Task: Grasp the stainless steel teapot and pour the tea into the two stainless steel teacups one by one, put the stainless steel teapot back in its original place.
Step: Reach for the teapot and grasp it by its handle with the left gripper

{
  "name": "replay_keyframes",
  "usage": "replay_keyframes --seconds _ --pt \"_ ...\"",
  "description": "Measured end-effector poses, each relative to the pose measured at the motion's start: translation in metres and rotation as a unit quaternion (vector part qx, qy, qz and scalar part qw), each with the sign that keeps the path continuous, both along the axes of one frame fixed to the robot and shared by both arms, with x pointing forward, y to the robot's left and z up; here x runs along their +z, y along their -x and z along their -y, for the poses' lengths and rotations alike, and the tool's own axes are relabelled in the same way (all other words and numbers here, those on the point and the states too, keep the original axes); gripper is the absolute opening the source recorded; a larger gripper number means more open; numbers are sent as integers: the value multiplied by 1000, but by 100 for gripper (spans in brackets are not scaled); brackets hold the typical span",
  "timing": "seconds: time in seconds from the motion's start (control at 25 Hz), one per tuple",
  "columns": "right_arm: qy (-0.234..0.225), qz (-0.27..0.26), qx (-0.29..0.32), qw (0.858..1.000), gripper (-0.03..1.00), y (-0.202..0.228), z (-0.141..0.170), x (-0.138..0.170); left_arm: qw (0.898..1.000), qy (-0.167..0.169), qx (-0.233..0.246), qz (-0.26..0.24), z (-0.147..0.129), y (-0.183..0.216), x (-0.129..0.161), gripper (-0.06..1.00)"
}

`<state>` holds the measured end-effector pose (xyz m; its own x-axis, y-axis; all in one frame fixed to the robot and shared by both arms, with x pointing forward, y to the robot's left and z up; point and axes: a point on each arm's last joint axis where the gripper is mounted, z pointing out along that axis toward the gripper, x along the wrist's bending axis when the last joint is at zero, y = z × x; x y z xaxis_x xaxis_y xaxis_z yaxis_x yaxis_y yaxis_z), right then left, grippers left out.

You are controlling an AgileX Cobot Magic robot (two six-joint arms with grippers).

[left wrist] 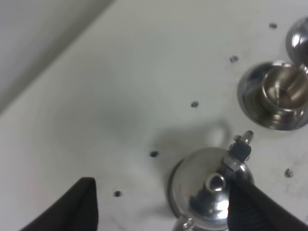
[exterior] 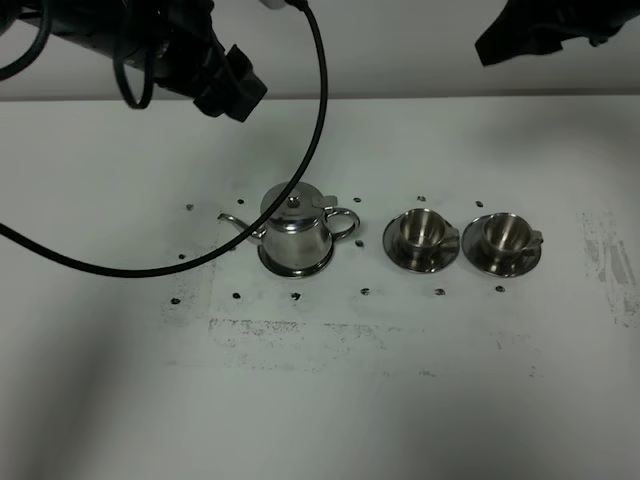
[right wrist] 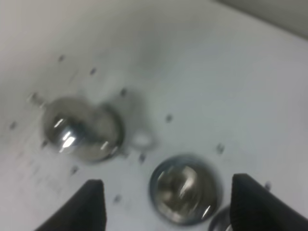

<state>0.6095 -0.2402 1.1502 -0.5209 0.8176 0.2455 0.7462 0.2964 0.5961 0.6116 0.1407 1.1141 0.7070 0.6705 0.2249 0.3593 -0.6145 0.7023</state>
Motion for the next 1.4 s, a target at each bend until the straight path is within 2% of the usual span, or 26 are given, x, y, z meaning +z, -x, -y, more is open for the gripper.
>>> replay_keyframes --seconds 0.28,0.48,0.72,0.88,1.0,1.2,1.4 --pt "4 82 -19 996 54 95 7 42 994 -25 -70 85 -7 37 40 55" --pt "6 112 -43 993 54 158 12 53 987 -64 -120 82 -6 41 35 55" --pt "22 150 -85 985 54 235 22 49 983 -83 -143 74 -4 39 27 55" --pt "32 173 -106 979 54 282 28 37 975 -105 -175 89 1 41 27 55" --pt "48 186 -132 972 53 311 35 17 969 -111 -193 103 10 43 26 55" --pt "73 192 -182 962 52 335 45 -30 968 -117 -197 104 18 37 16 55" --pt "63 206 -212 953 50 357 49 -66 967 -123 -198 100 19 32 9 55"
